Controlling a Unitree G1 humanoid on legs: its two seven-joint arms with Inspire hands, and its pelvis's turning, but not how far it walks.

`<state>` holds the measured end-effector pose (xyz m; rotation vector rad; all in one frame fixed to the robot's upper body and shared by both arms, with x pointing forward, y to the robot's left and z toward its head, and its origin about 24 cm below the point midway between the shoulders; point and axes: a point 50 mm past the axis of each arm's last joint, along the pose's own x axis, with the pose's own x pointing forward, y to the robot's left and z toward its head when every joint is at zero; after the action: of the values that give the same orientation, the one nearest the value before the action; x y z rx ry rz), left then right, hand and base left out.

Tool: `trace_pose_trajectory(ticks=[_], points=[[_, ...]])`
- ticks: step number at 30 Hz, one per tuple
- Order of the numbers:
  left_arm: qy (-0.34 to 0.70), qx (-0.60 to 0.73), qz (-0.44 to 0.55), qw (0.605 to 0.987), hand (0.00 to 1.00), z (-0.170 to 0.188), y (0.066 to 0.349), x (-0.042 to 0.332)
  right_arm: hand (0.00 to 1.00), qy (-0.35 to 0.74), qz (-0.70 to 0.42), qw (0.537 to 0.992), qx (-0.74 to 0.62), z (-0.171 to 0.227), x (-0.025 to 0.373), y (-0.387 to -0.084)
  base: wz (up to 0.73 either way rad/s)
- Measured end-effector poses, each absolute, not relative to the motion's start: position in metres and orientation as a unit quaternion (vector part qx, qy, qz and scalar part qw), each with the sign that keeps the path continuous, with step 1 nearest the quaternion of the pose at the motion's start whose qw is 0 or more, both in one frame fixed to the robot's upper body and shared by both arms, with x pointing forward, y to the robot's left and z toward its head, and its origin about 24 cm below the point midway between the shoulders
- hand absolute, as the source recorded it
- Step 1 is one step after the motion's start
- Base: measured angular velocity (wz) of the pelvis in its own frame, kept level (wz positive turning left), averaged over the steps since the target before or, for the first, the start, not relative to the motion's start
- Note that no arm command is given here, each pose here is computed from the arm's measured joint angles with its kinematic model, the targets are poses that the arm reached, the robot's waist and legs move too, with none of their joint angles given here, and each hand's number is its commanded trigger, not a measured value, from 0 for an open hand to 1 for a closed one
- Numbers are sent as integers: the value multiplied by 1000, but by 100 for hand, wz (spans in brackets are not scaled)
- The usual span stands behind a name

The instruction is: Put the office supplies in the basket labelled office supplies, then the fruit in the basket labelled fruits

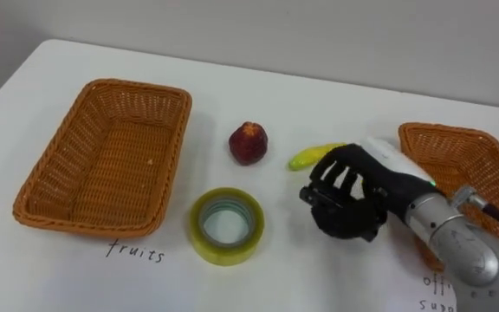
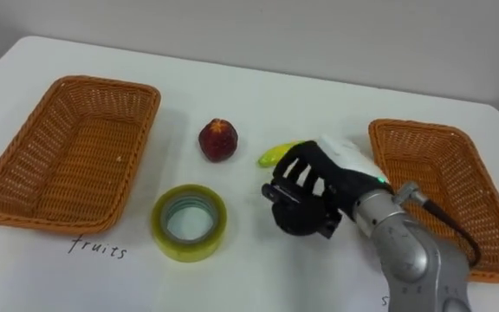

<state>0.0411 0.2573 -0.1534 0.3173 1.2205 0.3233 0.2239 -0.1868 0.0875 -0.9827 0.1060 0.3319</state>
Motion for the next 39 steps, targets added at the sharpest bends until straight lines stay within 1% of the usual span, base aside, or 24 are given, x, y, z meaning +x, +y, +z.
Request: trace_pose_trajectory(ticks=[3,7,13,16,21,25,28,33,39], points=[[566,142,157,797,0,-155,255,41,100,34,140,875,-463,93,224,-192,-1],[582,130,159,787,0,-159,249,33,100,7,120,878,-464,103,223,-191,-9],[597,118,177,774,0,-161,252,20,100,-48,80,886,-453,119,221,-195,-1],[602,115,181,769,0,-161,252,16,100,-58,61,892,-444,121,221,-198,0],[603,110,190,767,0,-161,254,14,100,-77,12,900,-428,128,219,-211,0],[607,107,196,763,0,-161,256,11,100,-97,-47,897,-428,134,218,-221,2],[610,108,197,760,0,-161,258,8,100,-112,-72,893,-431,137,217,-224,3],[613,111,190,759,0,-160,260,5,100,-105,-117,885,-439,138,219,-242,0],[618,108,189,755,0,-161,258,3,100,-75,-151,884,-436,127,219,-259,-3]])
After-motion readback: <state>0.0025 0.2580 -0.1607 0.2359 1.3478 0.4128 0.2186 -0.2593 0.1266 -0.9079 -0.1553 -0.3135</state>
